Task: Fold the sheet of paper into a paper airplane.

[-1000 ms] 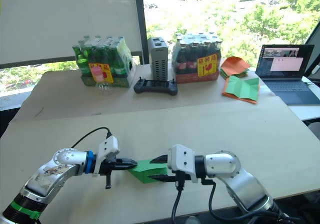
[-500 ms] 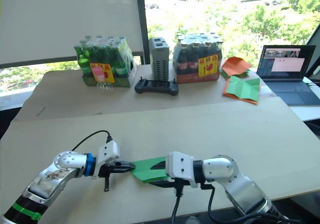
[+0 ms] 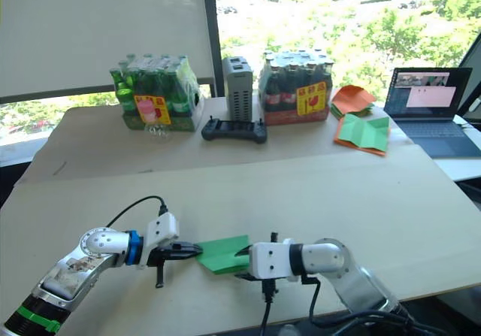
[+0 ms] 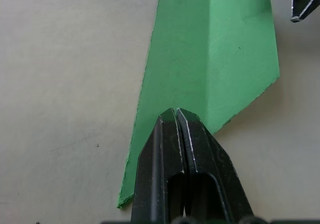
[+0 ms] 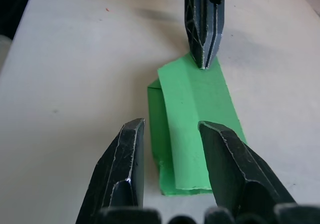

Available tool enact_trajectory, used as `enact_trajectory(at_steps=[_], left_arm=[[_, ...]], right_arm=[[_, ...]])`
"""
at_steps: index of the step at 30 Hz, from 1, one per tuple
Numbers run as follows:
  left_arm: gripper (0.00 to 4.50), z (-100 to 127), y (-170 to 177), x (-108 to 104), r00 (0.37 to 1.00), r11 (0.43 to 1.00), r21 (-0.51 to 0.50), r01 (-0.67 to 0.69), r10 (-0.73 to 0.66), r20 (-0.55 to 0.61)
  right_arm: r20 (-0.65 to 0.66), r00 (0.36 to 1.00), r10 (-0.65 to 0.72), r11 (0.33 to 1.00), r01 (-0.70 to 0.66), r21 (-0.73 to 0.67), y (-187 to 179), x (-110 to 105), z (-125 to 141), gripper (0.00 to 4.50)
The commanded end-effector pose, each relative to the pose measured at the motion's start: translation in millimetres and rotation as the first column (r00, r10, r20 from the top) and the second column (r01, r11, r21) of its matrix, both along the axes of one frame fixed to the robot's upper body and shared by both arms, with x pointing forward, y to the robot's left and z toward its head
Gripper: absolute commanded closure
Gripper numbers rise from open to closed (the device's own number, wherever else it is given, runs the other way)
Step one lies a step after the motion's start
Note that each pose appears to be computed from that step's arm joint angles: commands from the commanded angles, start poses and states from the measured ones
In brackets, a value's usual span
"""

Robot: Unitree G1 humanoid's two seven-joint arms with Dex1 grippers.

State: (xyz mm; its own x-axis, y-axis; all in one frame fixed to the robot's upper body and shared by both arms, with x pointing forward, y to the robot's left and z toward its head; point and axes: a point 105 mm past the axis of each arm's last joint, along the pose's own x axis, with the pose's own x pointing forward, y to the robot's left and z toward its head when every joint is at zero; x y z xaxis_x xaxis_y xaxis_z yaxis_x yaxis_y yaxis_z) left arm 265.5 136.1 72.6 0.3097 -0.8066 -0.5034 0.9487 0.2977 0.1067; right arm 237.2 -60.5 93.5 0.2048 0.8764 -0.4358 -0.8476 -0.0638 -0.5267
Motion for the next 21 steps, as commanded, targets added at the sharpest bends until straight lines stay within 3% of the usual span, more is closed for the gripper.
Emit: enact_trajectory(at_steps=[1,4,10,21], left_arm=[[4.44,-14.7,12.4,-2.9,0.998,0.997,0.069,-0.037,0.04,-0.042],[4.44,-13.5,12.7,-3.3,0.998,0.997,0.07,-0.035,0.038,-0.041],[4.5,-10.9,14.1,-2.1,0.998,0.996,0.074,-0.041,0.044,-0.033],[4.5,-11.1,15.5,-2.4,0.999,0.996,0.083,-0.043,0.045,-0.023]], right_arm=[[0.066,0.998,0.015,1.0,-0.016,0.016,2.9,3.0,6.6,2.54],[0.07,0.997,0.019,1.0,-0.02,0.016,3.5,4.0,6.1,2.54],[0.064,0.997,0.032,0.999,-0.034,0.023,6.6,2.5,6.1,4.4],[-0.04,0.999,0.024,0.996,-0.021,0.082,16.2,6.1,14.1,4.46]])
